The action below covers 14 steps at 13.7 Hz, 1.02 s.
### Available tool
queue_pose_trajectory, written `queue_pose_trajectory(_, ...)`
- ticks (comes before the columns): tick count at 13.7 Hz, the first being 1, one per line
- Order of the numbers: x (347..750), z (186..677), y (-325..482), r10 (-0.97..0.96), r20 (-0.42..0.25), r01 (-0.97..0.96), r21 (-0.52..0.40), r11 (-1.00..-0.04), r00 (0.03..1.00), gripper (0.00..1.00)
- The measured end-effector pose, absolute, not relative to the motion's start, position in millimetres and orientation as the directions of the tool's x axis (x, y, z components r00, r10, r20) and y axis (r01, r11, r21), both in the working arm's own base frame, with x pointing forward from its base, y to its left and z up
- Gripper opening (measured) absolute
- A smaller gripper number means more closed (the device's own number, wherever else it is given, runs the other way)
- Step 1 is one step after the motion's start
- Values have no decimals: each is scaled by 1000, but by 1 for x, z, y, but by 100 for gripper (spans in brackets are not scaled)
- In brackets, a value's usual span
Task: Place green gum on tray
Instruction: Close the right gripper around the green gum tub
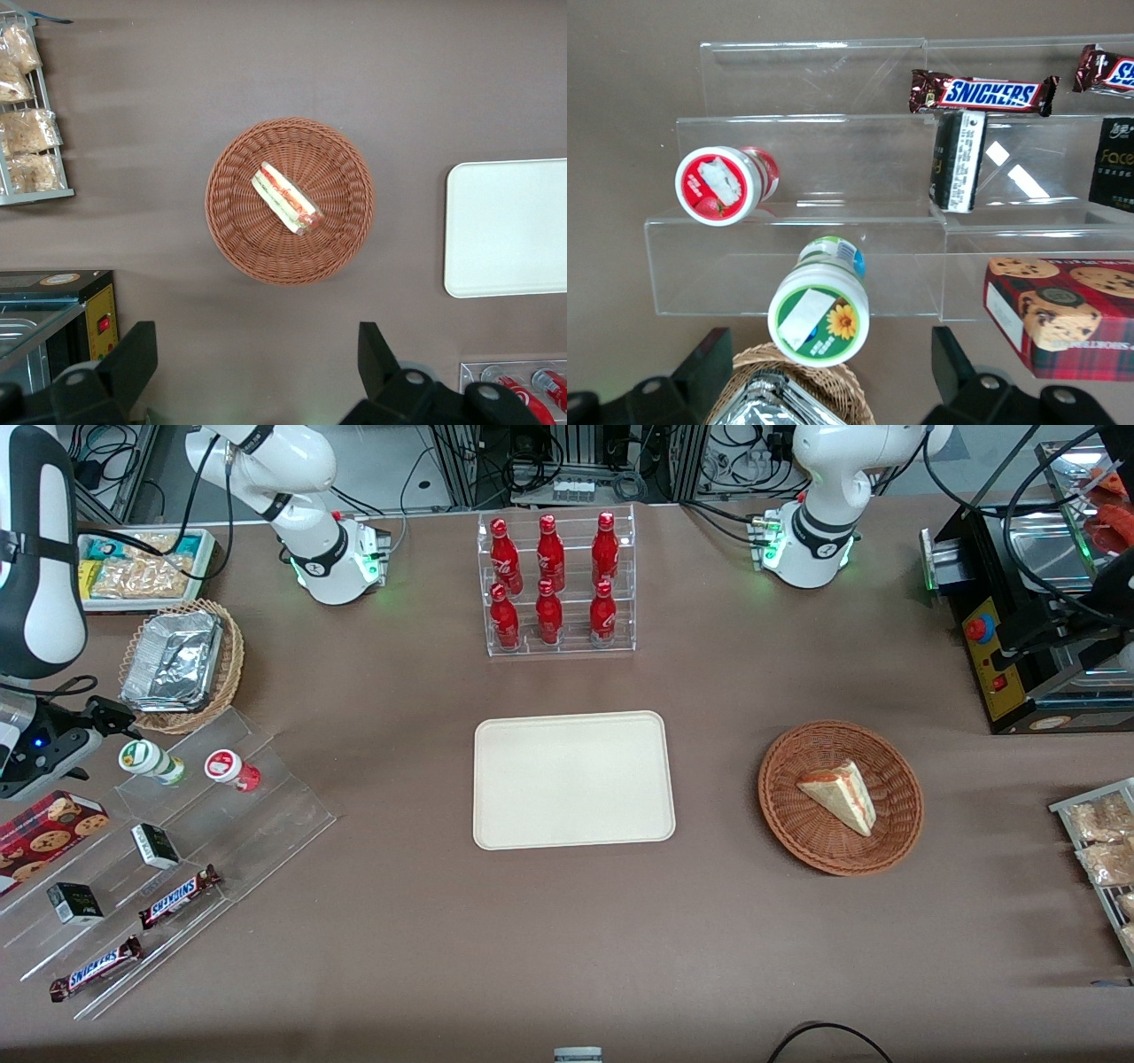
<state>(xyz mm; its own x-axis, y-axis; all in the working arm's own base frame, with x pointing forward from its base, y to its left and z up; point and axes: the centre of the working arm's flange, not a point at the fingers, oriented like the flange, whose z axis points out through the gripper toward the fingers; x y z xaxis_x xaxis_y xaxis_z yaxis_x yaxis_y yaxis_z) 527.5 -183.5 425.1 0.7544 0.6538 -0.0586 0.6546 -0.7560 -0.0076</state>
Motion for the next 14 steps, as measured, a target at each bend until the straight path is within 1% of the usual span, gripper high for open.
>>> queue_pose_trajectory(8,509,403,-182,652,-29,653,25,-757,758,100)
queue_pose_trajectory(14,497,383,-187,639,-14,639,24,-769,769,100)
